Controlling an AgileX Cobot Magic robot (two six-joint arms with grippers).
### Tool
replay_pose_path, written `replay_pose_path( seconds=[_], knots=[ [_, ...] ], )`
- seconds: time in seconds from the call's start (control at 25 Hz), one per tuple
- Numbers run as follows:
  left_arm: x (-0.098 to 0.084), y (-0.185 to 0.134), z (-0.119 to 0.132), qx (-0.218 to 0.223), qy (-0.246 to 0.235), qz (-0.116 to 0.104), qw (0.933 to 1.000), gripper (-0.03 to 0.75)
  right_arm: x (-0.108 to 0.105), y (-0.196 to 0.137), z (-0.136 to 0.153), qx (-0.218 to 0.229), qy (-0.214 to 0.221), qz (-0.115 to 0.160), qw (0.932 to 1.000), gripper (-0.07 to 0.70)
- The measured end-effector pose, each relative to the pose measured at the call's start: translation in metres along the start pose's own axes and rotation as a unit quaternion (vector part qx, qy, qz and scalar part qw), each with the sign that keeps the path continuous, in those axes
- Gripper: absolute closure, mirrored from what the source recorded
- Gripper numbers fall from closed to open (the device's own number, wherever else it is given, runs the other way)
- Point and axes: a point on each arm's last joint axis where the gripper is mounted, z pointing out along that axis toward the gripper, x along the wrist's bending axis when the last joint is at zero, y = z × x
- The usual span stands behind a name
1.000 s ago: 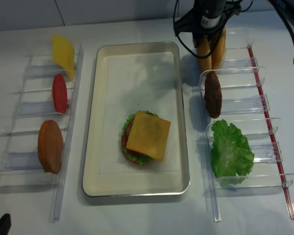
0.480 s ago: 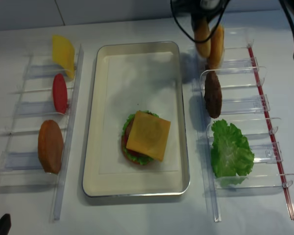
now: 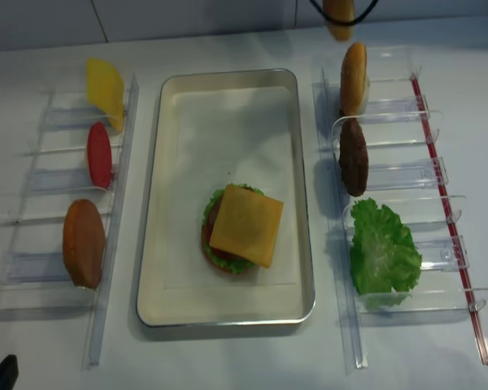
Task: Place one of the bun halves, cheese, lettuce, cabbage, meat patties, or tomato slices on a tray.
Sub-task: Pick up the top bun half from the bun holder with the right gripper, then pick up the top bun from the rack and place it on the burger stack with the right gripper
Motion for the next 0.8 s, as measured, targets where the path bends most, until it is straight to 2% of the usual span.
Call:
replay_pose_path(
  seconds=[0.12,0.24,0.48,0.6,0.68,0.8],
  knots=[
    [0.0,0.0,0.0,0.0,0.0,0.0,1.0,0.301,0.006,-0.008,-0.032,-0.016,0.031,-0.006,0.9994,0.395],
    [0.0,0.0,0.0,0.0,0.0,0.0,1.0,0.301,0.01,-0.024,-0.053,-0.012,0.06,-0.011,0.9981,0.395],
    [0.0,0.0,0.0,0.0,0.0,0.0,1.0,0.301,0.007,-0.087,-0.064,0.054,0.071,-0.004,0.9961,0.395],
    [0.0,0.0,0.0,0.0,0.0,0.0,1.0,0.301,0.005,-0.118,-0.08,0.04,0.082,0.004,0.9958,0.395],
    [0.0,0.0,0.0,0.0,0.0,0.0,1.0,0.301,0.008,-0.136,-0.087,0.028,0.105,0.005,0.9941,0.395],
    [0.0,0.0,0.0,0.0,0.0,0.0,1.0,0.301,0.015,-0.158,-0.089,0.027,0.161,-0.002,0.9865,0.395]
  ],
)
